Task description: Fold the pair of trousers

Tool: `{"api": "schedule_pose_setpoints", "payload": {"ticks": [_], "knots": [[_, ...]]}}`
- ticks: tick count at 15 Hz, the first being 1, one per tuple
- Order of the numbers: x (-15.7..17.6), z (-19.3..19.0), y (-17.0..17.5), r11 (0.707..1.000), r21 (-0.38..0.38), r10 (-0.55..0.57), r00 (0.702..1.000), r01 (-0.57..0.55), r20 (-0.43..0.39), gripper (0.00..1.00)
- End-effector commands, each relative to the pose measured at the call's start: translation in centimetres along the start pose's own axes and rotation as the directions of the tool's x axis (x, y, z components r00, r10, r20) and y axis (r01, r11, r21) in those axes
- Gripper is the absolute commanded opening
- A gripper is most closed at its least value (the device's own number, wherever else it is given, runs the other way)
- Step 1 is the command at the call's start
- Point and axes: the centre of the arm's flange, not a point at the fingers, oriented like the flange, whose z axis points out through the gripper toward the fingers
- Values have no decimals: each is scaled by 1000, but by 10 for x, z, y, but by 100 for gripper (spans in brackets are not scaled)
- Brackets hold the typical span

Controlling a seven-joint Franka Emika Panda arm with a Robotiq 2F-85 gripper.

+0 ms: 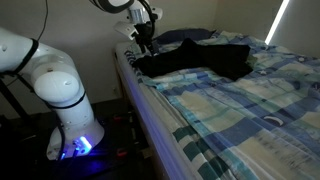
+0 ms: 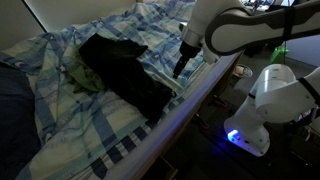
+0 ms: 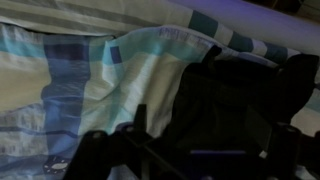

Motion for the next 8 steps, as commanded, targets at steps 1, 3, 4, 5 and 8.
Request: {"api": "schedule_pose_setpoints", "payload": {"ticks": [1, 3, 4, 5, 8], "knots": [[22, 17, -16, 998, 51, -25, 1000, 25, 3, 100], [26, 27, -19, 997, 73, -5, 1000, 4, 4, 100], [27, 33, -20, 996, 87, 11, 1000, -11, 4, 100], [28, 38, -21, 995, 97, 32, 999, -32, 6, 100], [28, 53, -25, 987, 145, 70, 998, -68, -5, 100]]}}
